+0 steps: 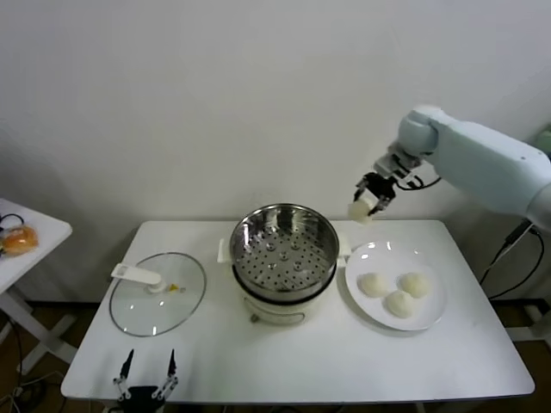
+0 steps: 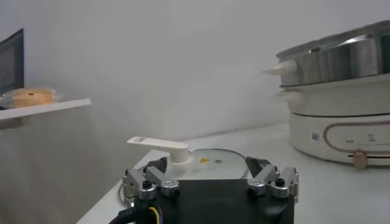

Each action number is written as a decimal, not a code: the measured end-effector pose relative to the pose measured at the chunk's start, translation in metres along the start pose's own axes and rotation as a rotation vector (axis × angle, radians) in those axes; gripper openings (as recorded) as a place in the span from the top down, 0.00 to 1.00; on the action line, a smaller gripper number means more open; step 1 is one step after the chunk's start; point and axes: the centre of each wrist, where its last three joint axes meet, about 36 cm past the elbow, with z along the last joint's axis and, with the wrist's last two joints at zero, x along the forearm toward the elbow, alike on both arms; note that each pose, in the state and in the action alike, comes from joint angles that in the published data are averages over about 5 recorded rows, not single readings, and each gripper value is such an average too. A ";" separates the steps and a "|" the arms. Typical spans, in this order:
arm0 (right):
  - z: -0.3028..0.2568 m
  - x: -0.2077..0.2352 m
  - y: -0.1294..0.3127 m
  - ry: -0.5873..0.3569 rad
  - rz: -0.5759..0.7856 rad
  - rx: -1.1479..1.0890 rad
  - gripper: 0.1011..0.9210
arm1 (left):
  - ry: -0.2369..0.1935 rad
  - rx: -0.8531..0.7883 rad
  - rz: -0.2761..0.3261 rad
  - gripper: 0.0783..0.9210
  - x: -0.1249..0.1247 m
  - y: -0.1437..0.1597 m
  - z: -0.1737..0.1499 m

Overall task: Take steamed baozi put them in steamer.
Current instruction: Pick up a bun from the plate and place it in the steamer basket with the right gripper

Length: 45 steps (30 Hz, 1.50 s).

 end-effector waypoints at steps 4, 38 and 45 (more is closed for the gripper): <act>-0.027 -0.002 -0.031 -0.021 0.018 0.162 0.43 | -0.001 -0.001 -0.003 0.12 0.000 0.000 0.000; -0.084 -0.136 -0.107 -0.073 -0.038 0.510 0.36 | -0.003 -0.017 -0.020 0.12 0.002 0.001 0.011; -0.077 -0.141 -0.106 -0.065 -0.034 0.480 0.24 | -0.008 -0.021 -0.023 0.12 0.002 0.002 0.011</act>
